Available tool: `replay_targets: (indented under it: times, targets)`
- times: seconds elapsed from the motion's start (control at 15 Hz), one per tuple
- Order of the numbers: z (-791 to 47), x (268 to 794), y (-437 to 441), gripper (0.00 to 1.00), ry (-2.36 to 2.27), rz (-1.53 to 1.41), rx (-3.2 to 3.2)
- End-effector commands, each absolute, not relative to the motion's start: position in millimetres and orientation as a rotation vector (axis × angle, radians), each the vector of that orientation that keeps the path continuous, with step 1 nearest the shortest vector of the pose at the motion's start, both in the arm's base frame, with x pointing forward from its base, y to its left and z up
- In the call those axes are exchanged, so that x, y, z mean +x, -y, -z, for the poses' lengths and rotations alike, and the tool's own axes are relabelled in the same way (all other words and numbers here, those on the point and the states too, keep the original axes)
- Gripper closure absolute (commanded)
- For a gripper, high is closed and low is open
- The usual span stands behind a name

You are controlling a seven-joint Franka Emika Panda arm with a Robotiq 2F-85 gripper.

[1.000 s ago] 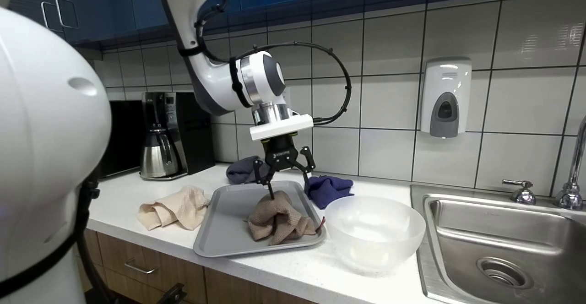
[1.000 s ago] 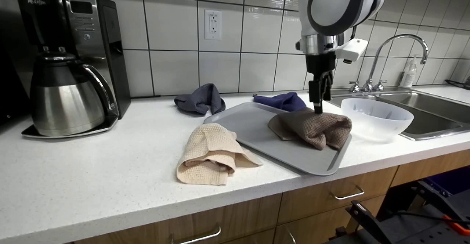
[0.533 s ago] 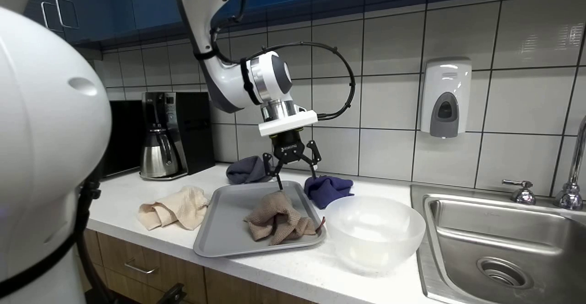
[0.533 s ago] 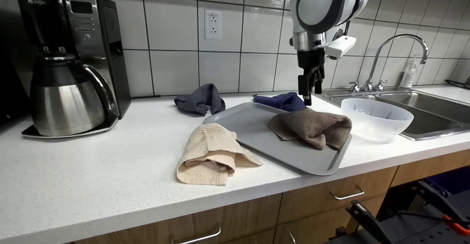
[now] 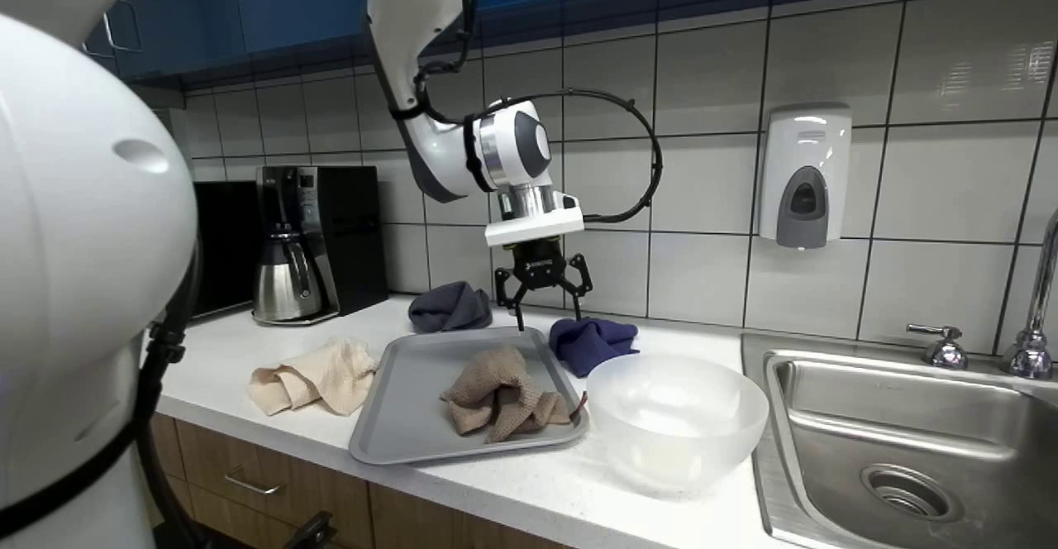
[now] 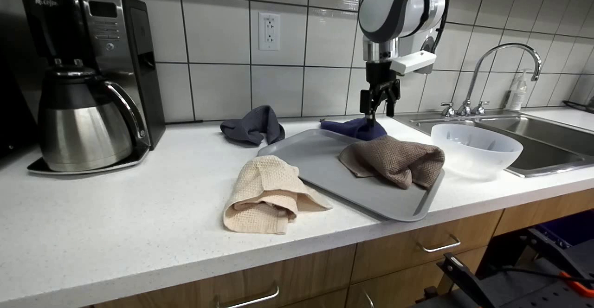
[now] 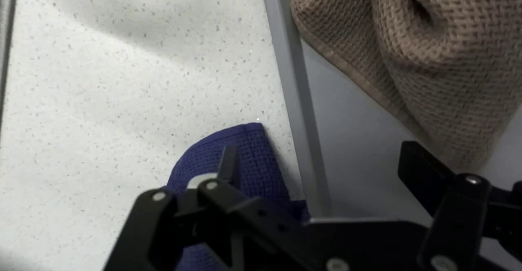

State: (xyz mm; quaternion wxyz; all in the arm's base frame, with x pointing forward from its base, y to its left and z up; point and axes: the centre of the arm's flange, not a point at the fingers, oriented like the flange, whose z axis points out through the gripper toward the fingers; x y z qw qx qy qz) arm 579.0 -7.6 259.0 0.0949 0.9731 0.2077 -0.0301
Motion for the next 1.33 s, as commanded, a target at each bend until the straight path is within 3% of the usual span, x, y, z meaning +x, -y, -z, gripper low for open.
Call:
replay_targets:
  times: [0.0,1.27]
  targets:
    - [-261,615,25,0.0,-0.521,0.067,2.944]
    - [-232,695,69,0.0,-0.093,-0.055,3.089]
